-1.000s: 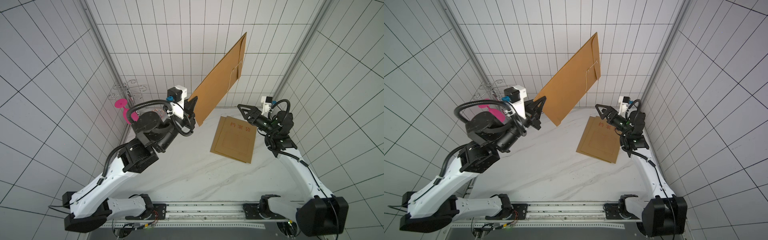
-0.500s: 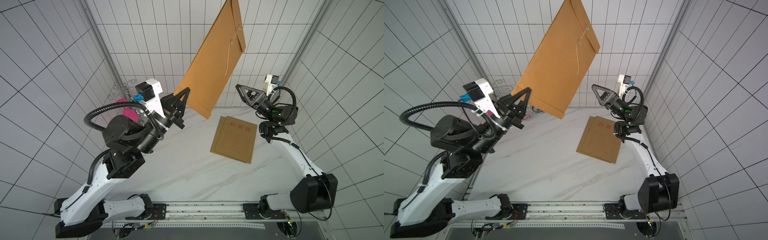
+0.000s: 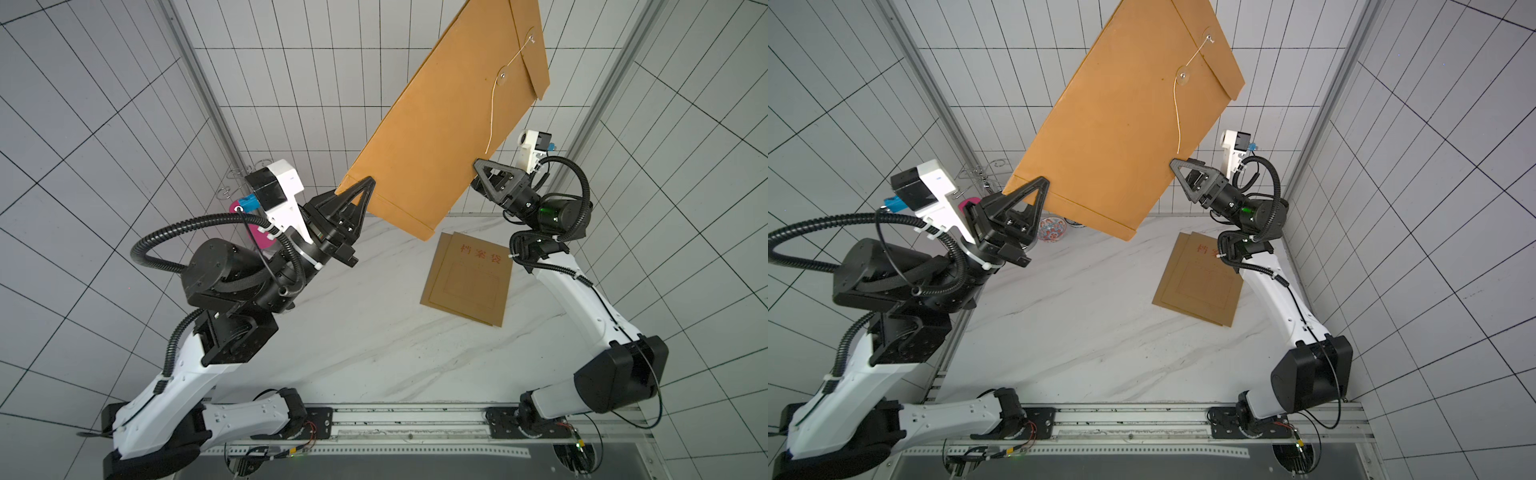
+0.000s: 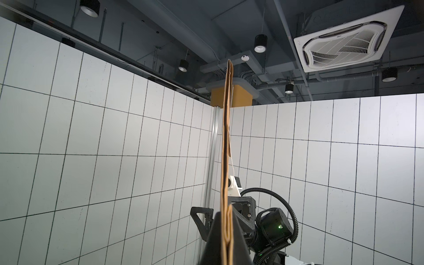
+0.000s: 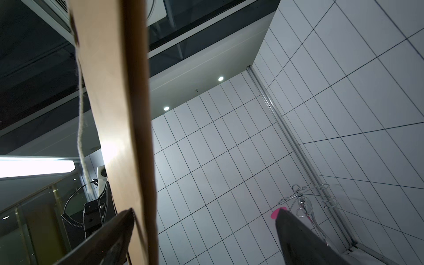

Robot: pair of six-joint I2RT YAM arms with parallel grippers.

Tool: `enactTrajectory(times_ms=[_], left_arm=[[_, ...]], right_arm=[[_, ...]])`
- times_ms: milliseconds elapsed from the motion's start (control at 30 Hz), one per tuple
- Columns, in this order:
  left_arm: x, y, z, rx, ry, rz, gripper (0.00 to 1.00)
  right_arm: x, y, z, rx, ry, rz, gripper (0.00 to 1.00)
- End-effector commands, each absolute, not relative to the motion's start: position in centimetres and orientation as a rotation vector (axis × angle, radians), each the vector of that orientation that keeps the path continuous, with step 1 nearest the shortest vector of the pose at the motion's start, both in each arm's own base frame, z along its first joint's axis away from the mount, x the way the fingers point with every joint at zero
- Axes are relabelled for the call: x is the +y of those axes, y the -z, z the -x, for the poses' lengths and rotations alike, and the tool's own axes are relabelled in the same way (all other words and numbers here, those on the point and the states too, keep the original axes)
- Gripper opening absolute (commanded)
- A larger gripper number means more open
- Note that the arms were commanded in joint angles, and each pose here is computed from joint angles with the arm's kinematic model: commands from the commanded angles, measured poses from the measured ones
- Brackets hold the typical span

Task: Open the file bag
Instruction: Pick up the file bag from the file bag.

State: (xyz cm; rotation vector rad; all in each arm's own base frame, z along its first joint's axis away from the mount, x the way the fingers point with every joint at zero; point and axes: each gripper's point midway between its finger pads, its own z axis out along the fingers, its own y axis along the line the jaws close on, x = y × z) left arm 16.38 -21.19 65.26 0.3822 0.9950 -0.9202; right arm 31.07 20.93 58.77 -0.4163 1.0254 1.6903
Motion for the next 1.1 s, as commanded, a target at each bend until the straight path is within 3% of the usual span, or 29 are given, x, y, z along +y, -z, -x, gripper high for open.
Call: enactTrajectory(times_ms=[0, 200, 467, 633, 733, 833, 867, 900, 967, 1033, 1067], left_arm=[[-20.1, -65.8, -16.1, 0.971, 0.932, -0.339, 0.00], [-20.1, -65.4, -16.3, 0.982, 0.931, -0.335, 0.00], [-20.3, -65.0, -16.4, 0.994, 0.934, -0.334, 0.00], [-20.0, -64.2, -16.8, 1.019, 0.921, -0.311, 0.00], [-19.7, -63.4, -17.4, 1.045, 0.902, -0.283, 0.00], [-19.3, -62.6, -18.1, 1.079, 0.868, -0.251, 0.00], [-19.2, -62.3, -18.3, 1.092, 0.856, -0.243, 0.11], [-19.1, -62.0, -18.5, 1.108, 0.847, -0.237, 0.31], [-18.8, -61.3, -18.9, 1.141, 0.819, -0.226, 0.59], [-18.5, -60.5, -19.1, 1.180, 0.785, -0.230, 0.70], [-18.2, -60.2, -19.1, 1.197, 0.764, -0.237, 0.80]], right_arm=[[20.0, -62.7, -25.9, 0.865, -1.692, 0.521, 0.92], [19.5, -63.4, -25.2, 0.864, -1.666, 0.485, 0.72], [19.3, -64.6, -24.2, 0.818, -1.693, 0.503, 0.66], [19.1, -65.1, -24.1, 0.806, -1.689, 0.496, 0.55], [19.1, -64.9, -24.1, 0.811, -1.685, 0.490, 0.40], [19.4, -64.0, -24.9, 0.855, -1.658, 0.471, 0.18], [19.5, -63.4, -25.4, 0.888, -1.634, 0.460, 0.08], [19.7, -62.8, -25.8, 0.932, -1.599, 0.457, 0.00], [20.1, -61.2, -26.8, 1.036, -1.509, 0.448, 0.00], [20.4, -59.7, -27.1, 1.119, -1.404, 0.470, 0.00], [20.4, -59.2, -27.1, 1.150, -1.351, 0.496, 0.00]])
